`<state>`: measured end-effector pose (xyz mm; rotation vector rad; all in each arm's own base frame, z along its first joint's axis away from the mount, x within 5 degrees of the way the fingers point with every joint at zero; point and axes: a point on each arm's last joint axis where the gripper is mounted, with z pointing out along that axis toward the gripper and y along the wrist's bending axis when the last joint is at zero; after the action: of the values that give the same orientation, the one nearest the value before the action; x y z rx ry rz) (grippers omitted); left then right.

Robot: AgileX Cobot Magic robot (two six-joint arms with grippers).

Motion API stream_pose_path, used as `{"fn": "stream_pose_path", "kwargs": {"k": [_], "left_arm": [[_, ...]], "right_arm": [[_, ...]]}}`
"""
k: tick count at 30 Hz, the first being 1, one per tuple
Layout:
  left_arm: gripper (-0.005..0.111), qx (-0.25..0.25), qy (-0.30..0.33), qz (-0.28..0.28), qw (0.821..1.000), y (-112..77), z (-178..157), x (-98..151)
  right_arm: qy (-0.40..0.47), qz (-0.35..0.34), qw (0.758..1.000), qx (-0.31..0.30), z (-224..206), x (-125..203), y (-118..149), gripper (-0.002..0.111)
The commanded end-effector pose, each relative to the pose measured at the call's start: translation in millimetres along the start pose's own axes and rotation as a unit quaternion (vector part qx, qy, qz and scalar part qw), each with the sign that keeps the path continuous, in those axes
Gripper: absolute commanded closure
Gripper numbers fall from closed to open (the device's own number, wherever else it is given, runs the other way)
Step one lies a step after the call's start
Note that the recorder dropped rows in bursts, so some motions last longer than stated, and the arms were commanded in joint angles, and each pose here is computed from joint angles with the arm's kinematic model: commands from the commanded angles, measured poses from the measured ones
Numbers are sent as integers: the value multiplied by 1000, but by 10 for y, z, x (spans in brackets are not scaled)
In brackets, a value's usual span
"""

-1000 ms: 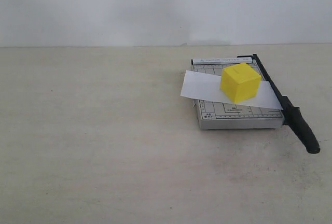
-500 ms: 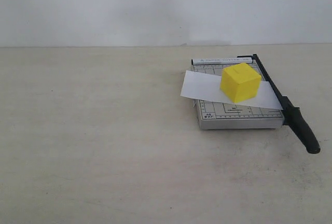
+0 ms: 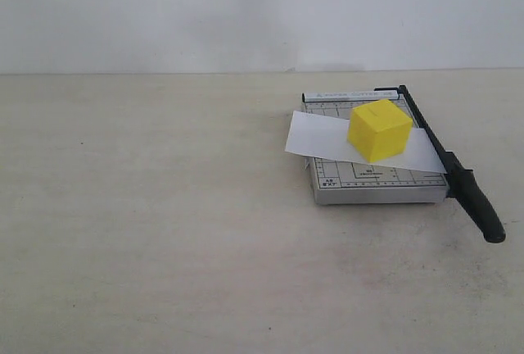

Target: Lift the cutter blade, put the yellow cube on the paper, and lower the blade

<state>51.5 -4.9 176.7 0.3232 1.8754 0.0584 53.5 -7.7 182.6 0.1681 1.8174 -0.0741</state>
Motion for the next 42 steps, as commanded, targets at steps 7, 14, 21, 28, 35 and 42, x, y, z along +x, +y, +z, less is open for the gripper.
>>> {"fn": "stream_pose_path", "kwargs": {"k": [7, 14, 21, 28, 35, 42], "left_arm": [[102, 34, -34, -72, 996, -58, -2, -55], [102, 28, -38, -77, 996, -50, -2, -62], [102, 28, -41, -77, 996, -49, -2, -67], [102, 28, -41, -77, 996, -49, -2, -67], [102, 28, -41, -77, 996, -49, -2, -67], [102, 28, -41, -77, 996, -49, -2, -67]], "right_arm": [[-8, -1, 1000, 2, -4, -12, -2, 108], [-8, -1, 1000, 2, -4, -12, -2, 108], [-8, -1, 1000, 2, -4, -12, -2, 108], [-8, -1, 1000, 2, -4, -12, -2, 108], [-8, -1, 1000, 2, -4, -12, -2, 108], [-8, -1, 1000, 2, -4, -12, -2, 108]]}}
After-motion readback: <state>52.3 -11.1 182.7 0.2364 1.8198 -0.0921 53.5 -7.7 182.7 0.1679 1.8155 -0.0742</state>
